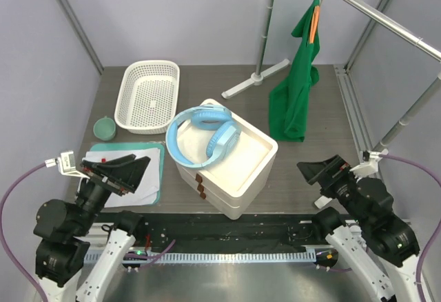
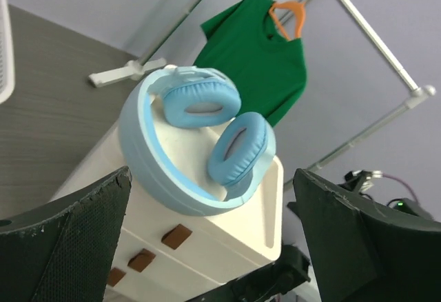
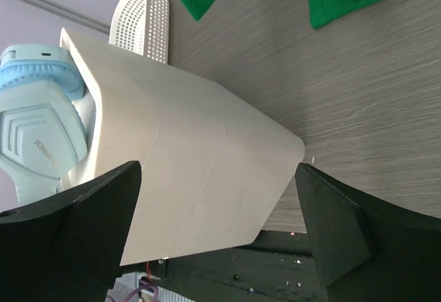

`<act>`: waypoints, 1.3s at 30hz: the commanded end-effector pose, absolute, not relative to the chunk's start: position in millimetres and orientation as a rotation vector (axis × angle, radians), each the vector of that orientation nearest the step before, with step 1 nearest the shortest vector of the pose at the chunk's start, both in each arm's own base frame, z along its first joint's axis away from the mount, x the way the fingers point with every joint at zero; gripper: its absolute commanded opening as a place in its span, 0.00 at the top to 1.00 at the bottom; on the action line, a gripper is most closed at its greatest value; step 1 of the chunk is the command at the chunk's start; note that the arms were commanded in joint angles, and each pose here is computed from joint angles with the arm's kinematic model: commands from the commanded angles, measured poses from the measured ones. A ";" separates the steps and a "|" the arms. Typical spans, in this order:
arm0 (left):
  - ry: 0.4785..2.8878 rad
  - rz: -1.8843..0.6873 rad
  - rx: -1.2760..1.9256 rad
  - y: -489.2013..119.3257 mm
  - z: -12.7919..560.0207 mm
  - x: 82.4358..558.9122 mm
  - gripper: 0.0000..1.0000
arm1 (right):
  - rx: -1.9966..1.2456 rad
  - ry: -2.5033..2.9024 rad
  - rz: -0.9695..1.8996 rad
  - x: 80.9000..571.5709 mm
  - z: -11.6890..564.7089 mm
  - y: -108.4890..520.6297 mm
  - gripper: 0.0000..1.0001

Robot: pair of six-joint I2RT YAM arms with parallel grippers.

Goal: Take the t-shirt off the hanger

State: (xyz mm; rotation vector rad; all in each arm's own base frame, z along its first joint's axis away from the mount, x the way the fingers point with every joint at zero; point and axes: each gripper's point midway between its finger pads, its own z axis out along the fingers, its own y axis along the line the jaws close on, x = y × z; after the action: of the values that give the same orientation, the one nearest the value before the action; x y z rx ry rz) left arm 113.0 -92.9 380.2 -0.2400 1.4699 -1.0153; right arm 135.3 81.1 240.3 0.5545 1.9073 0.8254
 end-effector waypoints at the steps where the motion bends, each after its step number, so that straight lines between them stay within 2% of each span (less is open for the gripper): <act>1: 1.698 -0.915 -0.243 -90.1 335.5 107.2 0.00 | 0.558 1.934 0.649 128.2 242.7 54.4 0.00; 5: 1.601 -1.011 -0.217 -98.1 344.3 103.3 0.00 | 0.581 1.966 0.575 126.6 253.8 45.3 0.00; 10: 1.685 -0.988 -0.218 -101.8 327.2 109.6 0.00 | 0.475 1.696 0.776 103.7 336.5 43.8 0.00; 18: 1.719 -0.977 -0.177 -105.1 329.8 108.8 0.00 | 0.252 1.791 0.585 112.1 378.5 43.4 0.00; 25: 1.713 -0.993 -0.148 -107.9 329.9 105.4 0.00 | 0.100 1.861 0.382 156.1 428.0 49.5 0.00; 31: 1.719 -1.004 -0.142 -109.7 330.5 104.0 0.00 | 0.168 1.888 0.252 207.3 458.0 40.8 0.00; 39: 1.726 -1.014 -0.137 -110.4 328.2 100.5 0.00 | 0.229 1.842 0.225 279.7 486.0 52.5 0.06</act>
State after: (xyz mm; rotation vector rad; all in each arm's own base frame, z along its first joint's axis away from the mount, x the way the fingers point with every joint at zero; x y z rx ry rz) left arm 108.8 -107.6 321.8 -0.1881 1.7377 -0.9948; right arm 251.6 50.2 474.0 0.2212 1.8792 0.2541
